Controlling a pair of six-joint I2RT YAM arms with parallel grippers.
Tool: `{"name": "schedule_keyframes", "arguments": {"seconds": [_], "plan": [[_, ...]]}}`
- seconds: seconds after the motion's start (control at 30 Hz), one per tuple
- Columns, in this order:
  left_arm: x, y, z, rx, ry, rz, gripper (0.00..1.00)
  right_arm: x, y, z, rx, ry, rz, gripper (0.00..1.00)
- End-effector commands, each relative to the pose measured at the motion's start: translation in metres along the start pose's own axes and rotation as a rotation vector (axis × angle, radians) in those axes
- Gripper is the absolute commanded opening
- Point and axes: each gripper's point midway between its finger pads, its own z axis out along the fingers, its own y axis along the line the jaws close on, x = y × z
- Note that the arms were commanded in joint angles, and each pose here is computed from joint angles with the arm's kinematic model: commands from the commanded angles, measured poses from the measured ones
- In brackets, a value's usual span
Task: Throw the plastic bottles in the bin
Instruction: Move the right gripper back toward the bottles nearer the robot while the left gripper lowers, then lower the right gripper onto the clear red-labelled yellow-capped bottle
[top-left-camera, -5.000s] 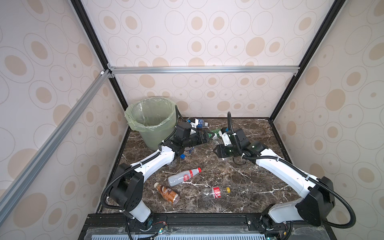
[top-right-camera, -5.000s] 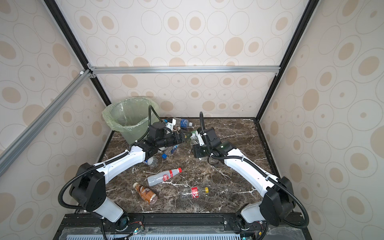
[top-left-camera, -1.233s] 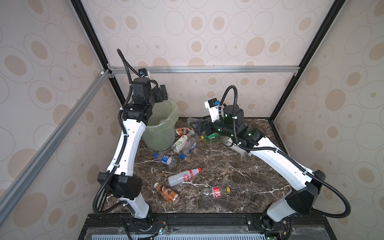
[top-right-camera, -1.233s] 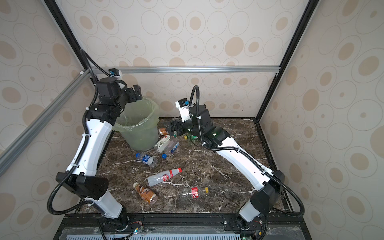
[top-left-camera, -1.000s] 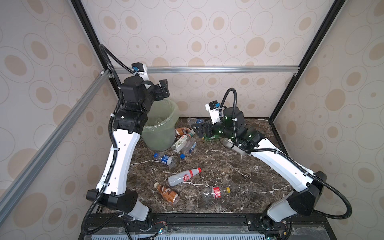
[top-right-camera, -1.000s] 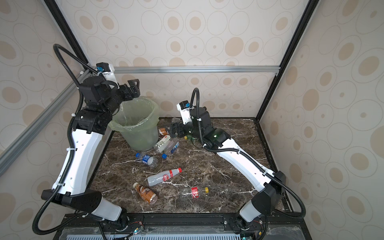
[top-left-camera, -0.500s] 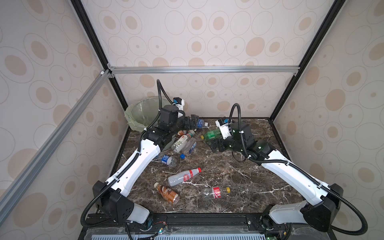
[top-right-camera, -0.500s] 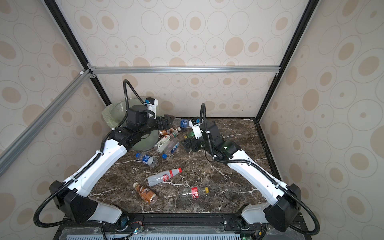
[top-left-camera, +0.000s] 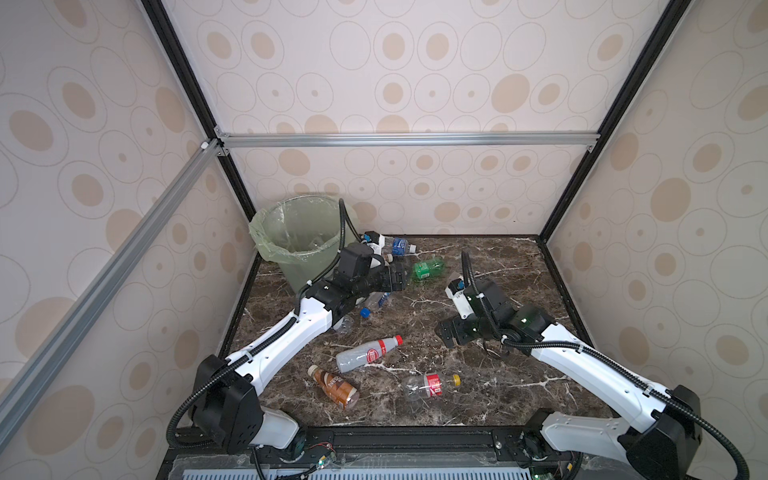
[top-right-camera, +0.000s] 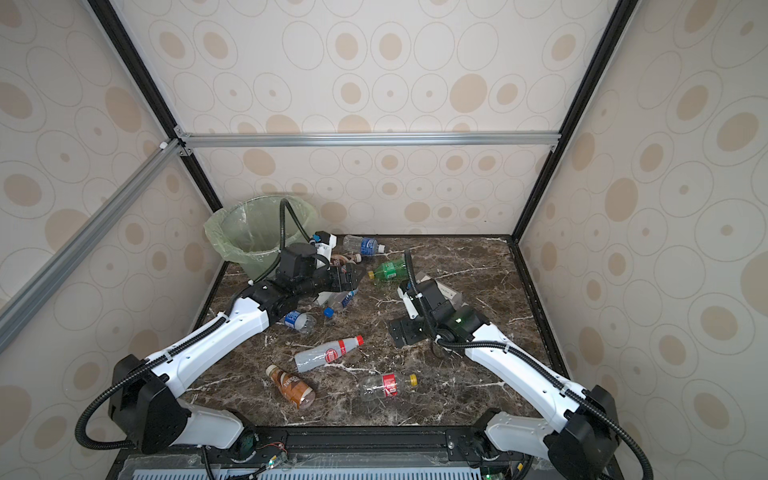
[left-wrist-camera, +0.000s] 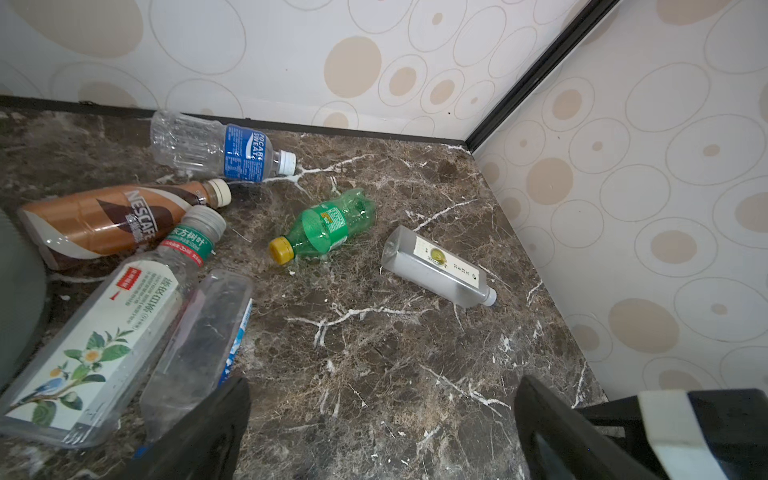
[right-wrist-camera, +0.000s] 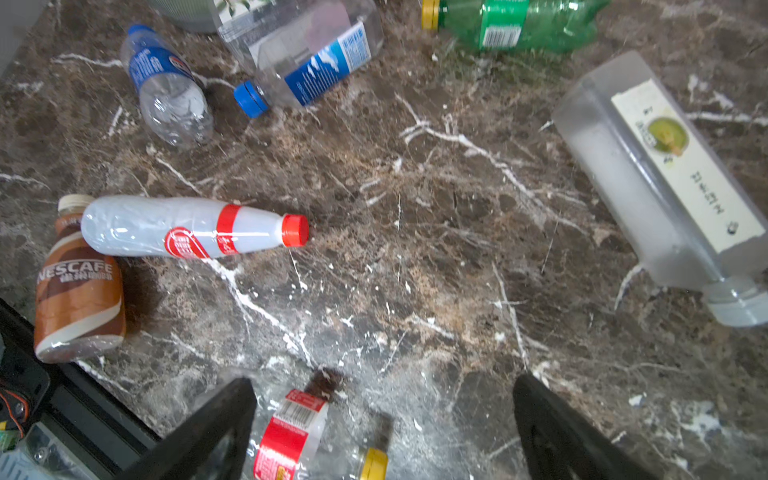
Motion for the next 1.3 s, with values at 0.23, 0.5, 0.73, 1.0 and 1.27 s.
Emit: {"name": "schedule_keyframes", "arguments": {"seconds": [0.23,0.5,0.73,1.0,1.27], "plan": [[0.007,-0.005,-0.009,0.054,-0.033,-0.051,0.99,0.064,0.004,-0.002,-0.034,0.158,0.024,1.0],[0.013,-0.004,-0.008,0.056,-0.02,-0.061,0.99,0.085,0.025,0.009,-0.082,0.216,-0.057,1.0],[0.021,0.001,-0.007,0.046,-0.004,-0.073,0.99,0.099,0.037,0.016,-0.082,0.265,-0.121,1.0],[0.024,0.003,-0.005,0.042,0.006,-0.077,0.99,0.113,0.052,0.03,-0.082,0.309,-0.18,1.0],[0.031,0.006,-0.002,0.042,0.019,-0.088,0.99,0.12,0.061,0.039,-0.059,0.329,-0.256,1.0]]}}
